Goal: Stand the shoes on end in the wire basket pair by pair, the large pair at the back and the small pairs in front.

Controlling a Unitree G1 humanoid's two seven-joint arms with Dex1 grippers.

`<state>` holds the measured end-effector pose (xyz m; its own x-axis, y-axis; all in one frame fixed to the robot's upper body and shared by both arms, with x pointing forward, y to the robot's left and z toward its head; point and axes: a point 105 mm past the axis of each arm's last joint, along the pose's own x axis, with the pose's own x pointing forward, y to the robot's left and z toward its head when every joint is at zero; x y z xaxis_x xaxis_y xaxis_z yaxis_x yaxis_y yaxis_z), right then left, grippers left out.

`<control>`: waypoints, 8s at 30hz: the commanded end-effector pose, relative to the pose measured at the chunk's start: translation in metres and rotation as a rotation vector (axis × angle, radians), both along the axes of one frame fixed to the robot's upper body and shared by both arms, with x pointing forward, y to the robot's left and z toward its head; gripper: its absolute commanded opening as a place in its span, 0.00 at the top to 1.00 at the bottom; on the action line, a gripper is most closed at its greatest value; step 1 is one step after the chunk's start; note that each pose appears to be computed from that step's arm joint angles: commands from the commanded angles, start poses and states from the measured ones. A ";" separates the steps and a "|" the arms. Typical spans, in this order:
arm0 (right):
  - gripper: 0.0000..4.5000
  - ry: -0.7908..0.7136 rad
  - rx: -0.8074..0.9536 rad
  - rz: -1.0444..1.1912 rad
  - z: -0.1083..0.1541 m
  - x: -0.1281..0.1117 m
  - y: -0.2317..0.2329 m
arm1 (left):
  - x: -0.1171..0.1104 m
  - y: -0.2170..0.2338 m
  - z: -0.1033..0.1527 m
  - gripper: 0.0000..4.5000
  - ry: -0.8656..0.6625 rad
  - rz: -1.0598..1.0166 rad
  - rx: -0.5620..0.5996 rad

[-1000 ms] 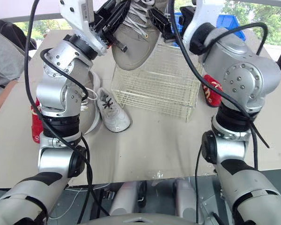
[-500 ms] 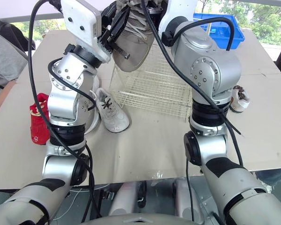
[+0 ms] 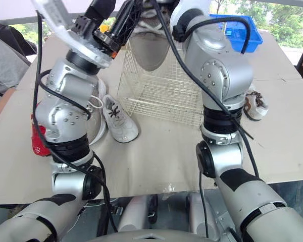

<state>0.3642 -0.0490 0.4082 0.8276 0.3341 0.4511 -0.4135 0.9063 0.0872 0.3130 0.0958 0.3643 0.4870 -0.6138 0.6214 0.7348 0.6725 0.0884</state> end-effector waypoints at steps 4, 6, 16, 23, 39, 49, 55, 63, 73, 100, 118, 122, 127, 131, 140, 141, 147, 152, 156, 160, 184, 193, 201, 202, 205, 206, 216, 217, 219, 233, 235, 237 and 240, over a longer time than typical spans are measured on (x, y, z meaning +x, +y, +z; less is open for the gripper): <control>1.00 -0.233 0.031 -0.029 0.046 -0.020 -0.064 | -0.026 -0.007 -0.023 0.01 0.104 -0.158 0.066; 1.00 -0.251 0.015 -0.051 0.050 -0.019 -0.070 | -0.034 -0.010 -0.037 0.01 0.149 -0.192 0.094; 1.00 -0.322 -0.060 -0.130 0.062 -0.013 -0.083 | -0.069 0.002 -0.100 0.01 0.307 -0.185 0.216; 1.00 -0.323 -0.140 -0.184 0.037 0.012 -0.074 | -0.068 0.017 -0.113 0.01 0.311 -0.110 0.244; 1.00 0.084 -0.166 -0.090 -0.105 0.035 -0.065 | -0.071 0.030 -0.125 0.01 0.305 -0.045 0.292; 1.00 0.079 -0.263 0.053 -0.113 0.062 -0.067 | -0.071 0.027 -0.128 0.01 0.301 -0.056 0.307; 1.00 0.043 -0.294 0.077 -0.098 0.080 -0.060 | -0.071 0.029 -0.128 0.01 0.302 -0.047 0.313; 1.00 0.060 -0.277 0.094 -0.104 0.090 -0.060 | -0.075 0.033 -0.130 0.01 0.313 -0.037 0.331; 0.68 0.151 -0.143 0.071 -0.121 0.091 -0.070 | -0.075 0.036 -0.132 0.00 0.303 0.006 0.331; 0.01 -0.088 -0.302 -0.067 -0.072 0.026 -0.063 | -0.075 0.038 -0.144 0.00 0.329 0.104 0.286; 0.01 -0.066 -0.591 0.940 -0.155 -0.126 -0.023 | -0.066 0.171 -0.160 0.00 0.725 0.488 0.090; 0.01 -0.094 -0.659 0.971 -0.167 -0.139 -0.022 | -0.052 0.195 -0.148 0.00 0.851 0.403 0.110; 0.01 -0.102 -0.642 0.931 -0.166 -0.141 -0.019 | -0.013 0.217 -0.156 0.00 1.022 0.427 0.162; 0.01 -0.089 -0.638 0.914 -0.167 -0.147 -0.017 | 0.025 0.225 -0.173 0.00 1.128 0.449 0.236; 0.00 -0.042 -0.656 0.808 -0.173 -0.151 -0.021 | 0.042 0.202 -0.212 0.65 1.166 0.245 0.572; 0.00 -0.038 -0.657 0.798 -0.174 -0.152 -0.021 | 0.043 0.202 -0.209 0.73 1.168 0.237 0.543; 0.00 -0.032 -0.648 0.784 -0.175 -0.150 -0.020 | 0.037 0.205 -0.187 0.95 1.150 0.243 0.373; 0.00 -0.045 -0.607 0.786 -0.174 -0.141 -0.019 | 0.014 0.188 -0.096 0.95 0.936 0.236 0.112; 0.00 -0.048 -0.587 0.783 -0.174 -0.137 -0.020 | 0.009 0.171 -0.038 0.95 0.736 0.271 0.037; 0.00 -0.087 -0.552 0.725 -0.167 -0.128 -0.020 | 0.020 0.131 0.019 0.95 0.497 0.224 -0.027; 0.00 -0.113 -0.335 0.037 -0.140 -0.145 -0.098 | 0.112 -0.028 0.009 0.95 -0.345 0.612 0.120; 0.00 -0.055 -0.355 0.021 -0.151 -0.146 -0.110 | 0.111 -0.025 -0.035 0.95 -0.316 0.564 0.166; 0.00 -0.064 -0.360 0.051 -0.149 -0.138 -0.106 | 0.118 -0.019 -0.013 0.95 -0.311 0.625 0.175; 0.00 -0.065 -0.359 0.053 -0.149 -0.137 -0.106 | 0.118 -0.019 -0.007 0.95 -0.324 0.638 0.181; 0.00 -0.067 -0.360 0.050 -0.150 -0.136 -0.104 | 0.116 -0.021 0.007 0.95 -0.353 0.664 0.176; 0.00 -0.068 -0.361 0.047 -0.149 -0.136 -0.104 | 0.116 -0.023 0.010 0.95 -0.360 0.668 0.178; 0.00 -0.060 -0.353 0.012 -0.151 -0.143 -0.107 | 0.108 -0.034 0.043 0.95 -0.422 0.712 0.148; 0.00 -0.062 -0.351 0.008 -0.150 -0.143 -0.107 | 0.107 -0.035 0.046 0.95 -0.435 0.727 0.150; 0.00 -0.065 -0.351 0.002 -0.149 -0.144 -0.107 | 0.104 -0.034 0.055 0.95 -0.453 0.753 0.128; 0.00 -0.070 -0.361 -0.020 -0.148 -0.149 -0.107 | 0.099 -0.049 0.048 0.95 -0.541 0.825 0.163; 0.00 -0.068 -0.360 -0.020 -0.149 -0.150 -0.107 | 0.106 -0.052 0.030 0.95 -0.492 0.798 0.193; 0.00 -0.067 -0.359 -0.022 -0.149 -0.150 -0.107 | 0.115 -0.053 0.011 0.95 -0.418 0.774 0.226; 0.00 -0.065 -0.358 -0.025 -0.150 -0.151 -0.107 | 0.121 -0.054 -0.011 0.95 -0.339 0.713 0.236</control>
<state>0.2227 -0.1583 0.2447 0.8347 0.4594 0.3038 -0.4065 0.8860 -0.2228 0.4381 0.0434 0.3449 0.6419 -0.3567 0.6788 0.0067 0.8878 0.4602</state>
